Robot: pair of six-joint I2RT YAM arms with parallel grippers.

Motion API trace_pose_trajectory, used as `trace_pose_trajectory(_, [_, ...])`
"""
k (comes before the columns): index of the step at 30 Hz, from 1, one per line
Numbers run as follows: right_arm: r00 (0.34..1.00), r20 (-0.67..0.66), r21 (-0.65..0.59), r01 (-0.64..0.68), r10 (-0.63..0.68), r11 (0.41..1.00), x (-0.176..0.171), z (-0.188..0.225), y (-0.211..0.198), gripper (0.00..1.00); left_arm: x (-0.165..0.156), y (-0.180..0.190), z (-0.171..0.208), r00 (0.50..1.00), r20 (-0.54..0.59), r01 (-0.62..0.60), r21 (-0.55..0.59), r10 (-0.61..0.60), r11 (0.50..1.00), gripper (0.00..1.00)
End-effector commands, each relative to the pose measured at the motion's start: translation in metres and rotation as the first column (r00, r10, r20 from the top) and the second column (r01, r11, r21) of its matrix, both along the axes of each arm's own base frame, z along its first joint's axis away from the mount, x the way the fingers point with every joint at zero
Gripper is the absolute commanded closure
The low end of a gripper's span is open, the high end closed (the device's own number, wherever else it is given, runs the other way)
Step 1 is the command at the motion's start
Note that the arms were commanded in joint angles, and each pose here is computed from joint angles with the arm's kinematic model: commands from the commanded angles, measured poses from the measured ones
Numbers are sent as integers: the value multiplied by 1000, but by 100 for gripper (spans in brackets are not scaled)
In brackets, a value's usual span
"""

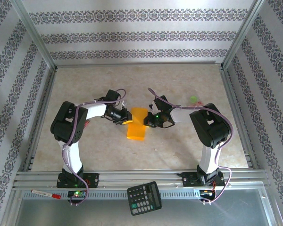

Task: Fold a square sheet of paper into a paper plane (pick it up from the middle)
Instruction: First fold the square sheet of paper in half at the center of the table.

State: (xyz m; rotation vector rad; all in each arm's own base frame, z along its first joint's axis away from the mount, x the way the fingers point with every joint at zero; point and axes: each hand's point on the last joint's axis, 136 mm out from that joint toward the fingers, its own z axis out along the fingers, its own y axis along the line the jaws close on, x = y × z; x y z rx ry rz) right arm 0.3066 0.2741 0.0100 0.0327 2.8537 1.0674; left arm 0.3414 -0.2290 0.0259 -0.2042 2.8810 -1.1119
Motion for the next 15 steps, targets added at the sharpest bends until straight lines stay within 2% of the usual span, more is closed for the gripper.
trace_pose_trajectory(1, [984,-169,-303,6,-60,953,-46,-74,-57,100,-10,3,17,1000,10,-16,-16,16,1000,76])
trace_pose_trajectory(4, [984,-169,-304,6,-59,953,-46,-74,-57,100,-22,-14,27,1000,17,8,-70,-6,997,74])
trace_pose_trajectory(7, [984,-169,-303,4,-58,953,-46,-75,-57,100,-34,-21,18,1000,-19,18,-91,-20,996,74])
trace_pose_trajectory(12, [984,-169,-302,4,-57,953,-45,-75,-57,100,-48,0,-15,996,-86,-9,2,9,1000,77])
trace_pose_trajectory(15, [984,-169,-303,2,-56,953,-45,-75,-57,100,-53,18,-21,994,-101,-29,36,33,999,78])
